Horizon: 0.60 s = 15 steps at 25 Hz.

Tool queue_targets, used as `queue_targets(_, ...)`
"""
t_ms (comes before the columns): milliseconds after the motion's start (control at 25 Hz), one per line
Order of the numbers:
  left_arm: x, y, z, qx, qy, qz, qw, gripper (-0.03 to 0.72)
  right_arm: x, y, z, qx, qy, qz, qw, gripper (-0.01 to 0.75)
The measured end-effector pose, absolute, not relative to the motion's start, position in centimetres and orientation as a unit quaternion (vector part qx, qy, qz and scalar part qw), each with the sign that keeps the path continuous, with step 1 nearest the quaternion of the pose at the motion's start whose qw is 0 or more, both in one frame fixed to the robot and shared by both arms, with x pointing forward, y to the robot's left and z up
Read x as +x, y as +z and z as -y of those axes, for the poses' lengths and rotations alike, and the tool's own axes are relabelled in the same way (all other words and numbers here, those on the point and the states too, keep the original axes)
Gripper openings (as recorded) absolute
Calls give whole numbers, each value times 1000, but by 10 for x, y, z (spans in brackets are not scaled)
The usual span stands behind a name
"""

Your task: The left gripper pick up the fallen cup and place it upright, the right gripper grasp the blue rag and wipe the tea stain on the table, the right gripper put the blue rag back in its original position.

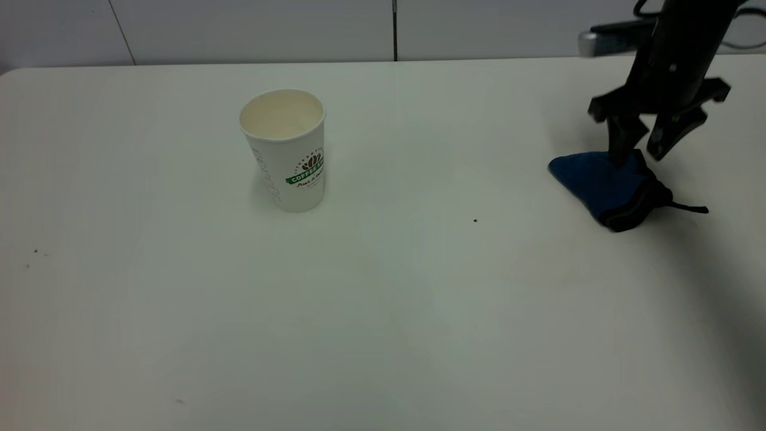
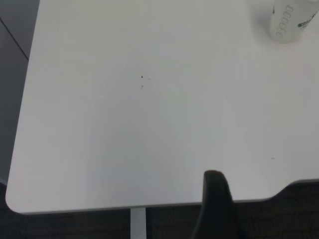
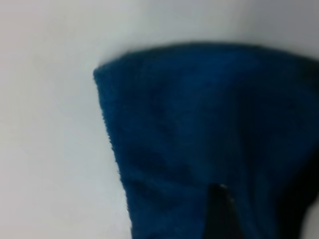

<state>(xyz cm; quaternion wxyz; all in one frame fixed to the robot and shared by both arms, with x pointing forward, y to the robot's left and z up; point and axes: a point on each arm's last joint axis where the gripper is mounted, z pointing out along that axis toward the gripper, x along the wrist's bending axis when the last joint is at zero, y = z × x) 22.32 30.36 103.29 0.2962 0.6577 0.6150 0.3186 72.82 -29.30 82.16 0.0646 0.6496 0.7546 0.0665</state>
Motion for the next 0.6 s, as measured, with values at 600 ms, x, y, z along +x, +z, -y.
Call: queue_targets(600,223,1033,-304,658,319,-615,296,547,581,1093,285,642,175,-737,116,550)
